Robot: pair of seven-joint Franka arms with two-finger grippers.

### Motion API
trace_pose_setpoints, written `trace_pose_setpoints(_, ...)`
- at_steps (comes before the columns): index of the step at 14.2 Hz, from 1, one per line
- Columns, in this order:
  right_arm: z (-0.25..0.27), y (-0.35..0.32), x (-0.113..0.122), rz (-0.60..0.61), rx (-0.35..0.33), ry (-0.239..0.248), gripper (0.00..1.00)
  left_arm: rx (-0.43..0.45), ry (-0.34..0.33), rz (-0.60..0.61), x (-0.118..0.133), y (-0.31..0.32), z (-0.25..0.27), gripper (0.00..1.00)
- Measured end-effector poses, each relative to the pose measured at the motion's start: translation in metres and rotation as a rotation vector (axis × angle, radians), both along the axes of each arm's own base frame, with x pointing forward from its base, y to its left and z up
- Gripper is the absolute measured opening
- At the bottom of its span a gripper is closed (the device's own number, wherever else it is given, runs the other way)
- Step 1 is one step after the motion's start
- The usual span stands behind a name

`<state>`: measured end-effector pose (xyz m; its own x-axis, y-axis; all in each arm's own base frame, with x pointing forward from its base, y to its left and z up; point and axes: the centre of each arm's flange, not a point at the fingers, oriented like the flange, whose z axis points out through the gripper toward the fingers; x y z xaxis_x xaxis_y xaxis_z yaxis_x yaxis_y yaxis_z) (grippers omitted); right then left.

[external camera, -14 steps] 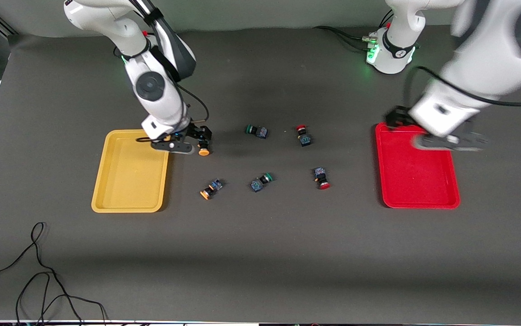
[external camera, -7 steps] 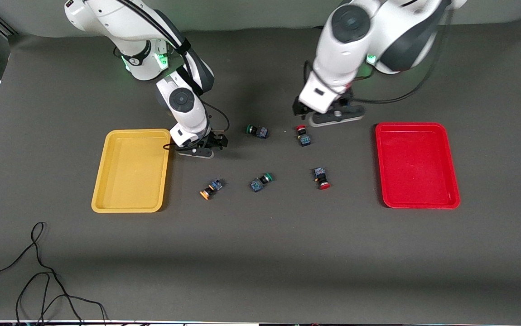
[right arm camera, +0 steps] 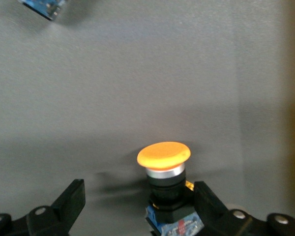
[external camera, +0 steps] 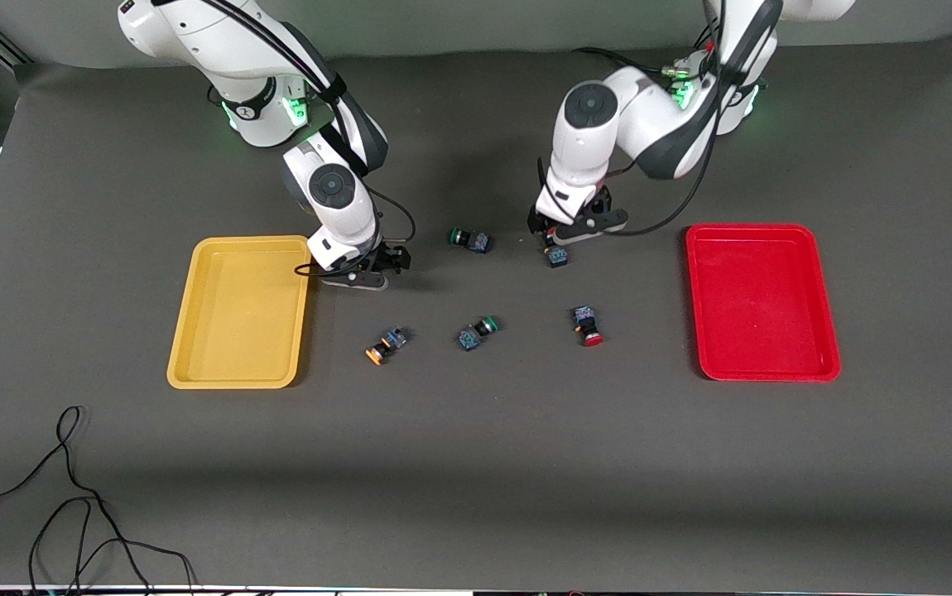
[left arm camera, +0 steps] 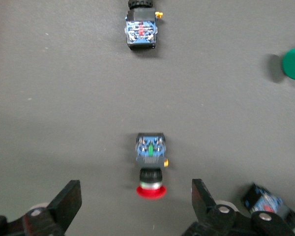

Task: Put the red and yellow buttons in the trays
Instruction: 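Grasp a yellow button with the right gripper while the left gripper grasps a red button, then lift the yellow button with the right gripper while the left gripper lifts the red button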

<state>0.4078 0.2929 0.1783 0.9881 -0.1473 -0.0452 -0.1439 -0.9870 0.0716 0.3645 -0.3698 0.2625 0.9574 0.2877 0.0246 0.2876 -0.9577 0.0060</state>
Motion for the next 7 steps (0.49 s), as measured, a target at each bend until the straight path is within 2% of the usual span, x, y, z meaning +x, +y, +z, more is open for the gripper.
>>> trace_pose_setpoints(4, 0.008, -0.003, -0.002, 0.02, -0.034, 0.022, 1.0, -0.013, -0.002, -0.005, 0.009, 0.001, -0.051, 1.0)
trace_pose_setpoints(7, 0.013, -0.004, -0.002, 0.022, -0.045, 0.027, 1.0, -0.025, 0.008, 0.002, 0.025, -0.002, -0.066, 1.0)
